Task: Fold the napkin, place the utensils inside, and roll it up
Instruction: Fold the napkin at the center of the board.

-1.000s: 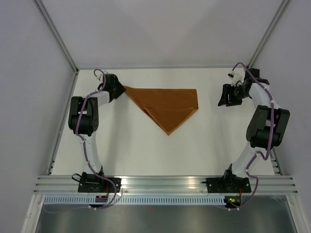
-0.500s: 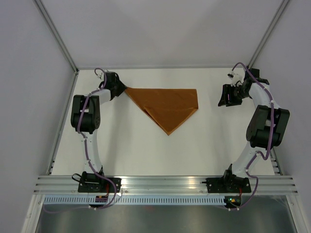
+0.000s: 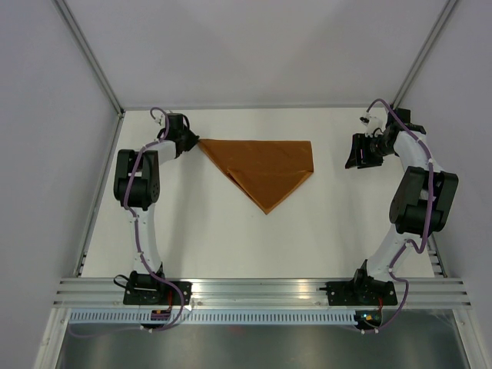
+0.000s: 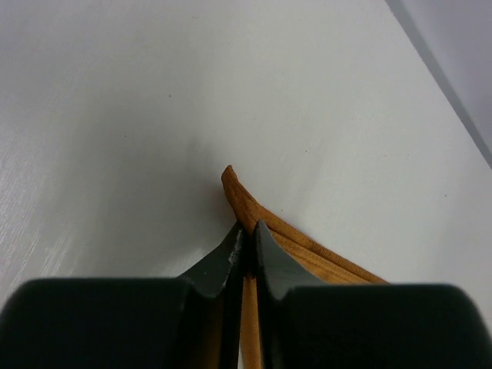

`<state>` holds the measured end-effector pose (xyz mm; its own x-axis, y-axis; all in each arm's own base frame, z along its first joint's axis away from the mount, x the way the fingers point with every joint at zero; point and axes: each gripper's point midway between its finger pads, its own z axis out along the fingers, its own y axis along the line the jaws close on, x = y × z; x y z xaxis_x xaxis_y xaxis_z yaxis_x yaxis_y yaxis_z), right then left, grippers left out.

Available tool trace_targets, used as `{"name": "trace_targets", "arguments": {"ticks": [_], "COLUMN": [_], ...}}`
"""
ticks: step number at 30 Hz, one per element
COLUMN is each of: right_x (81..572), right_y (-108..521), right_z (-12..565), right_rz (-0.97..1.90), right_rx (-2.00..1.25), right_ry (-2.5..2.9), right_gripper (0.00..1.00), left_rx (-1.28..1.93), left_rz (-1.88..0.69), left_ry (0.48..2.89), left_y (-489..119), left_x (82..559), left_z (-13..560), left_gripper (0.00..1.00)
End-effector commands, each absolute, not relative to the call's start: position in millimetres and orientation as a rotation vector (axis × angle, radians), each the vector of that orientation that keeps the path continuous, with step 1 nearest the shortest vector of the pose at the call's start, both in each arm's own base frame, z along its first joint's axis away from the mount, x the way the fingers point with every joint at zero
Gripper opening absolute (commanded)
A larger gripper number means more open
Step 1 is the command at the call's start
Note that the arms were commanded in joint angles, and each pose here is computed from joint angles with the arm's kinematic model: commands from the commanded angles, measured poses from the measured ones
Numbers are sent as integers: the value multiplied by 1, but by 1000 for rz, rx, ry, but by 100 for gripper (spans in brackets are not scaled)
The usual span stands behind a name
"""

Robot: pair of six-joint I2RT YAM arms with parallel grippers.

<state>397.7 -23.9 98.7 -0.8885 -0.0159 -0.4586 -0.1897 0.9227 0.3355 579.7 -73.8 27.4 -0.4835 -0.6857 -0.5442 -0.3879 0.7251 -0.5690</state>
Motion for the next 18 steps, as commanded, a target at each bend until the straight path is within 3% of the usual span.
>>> {"name": "trace_targets", "arguments": {"ticks": [1, 9, 18], "right_x": [404, 405, 404], "right_y": [-26, -26, -26], "right_z": [103, 103, 105], "right_rz": [520, 524, 521], "right_rx": [-175, -173, -169], "right_ry": [2598, 2594, 2593], "right_gripper": [59, 59, 59], "left_rx": [-764, -477, -287], "left_rz": [-571, -831, -933], "left_ry": [2055, 1912, 1804], "left_y": [-83, -120, -139], "left_x": [592, 585, 553], "left_z": [41, 84, 116], "left_gripper": [12, 2, 3]}}
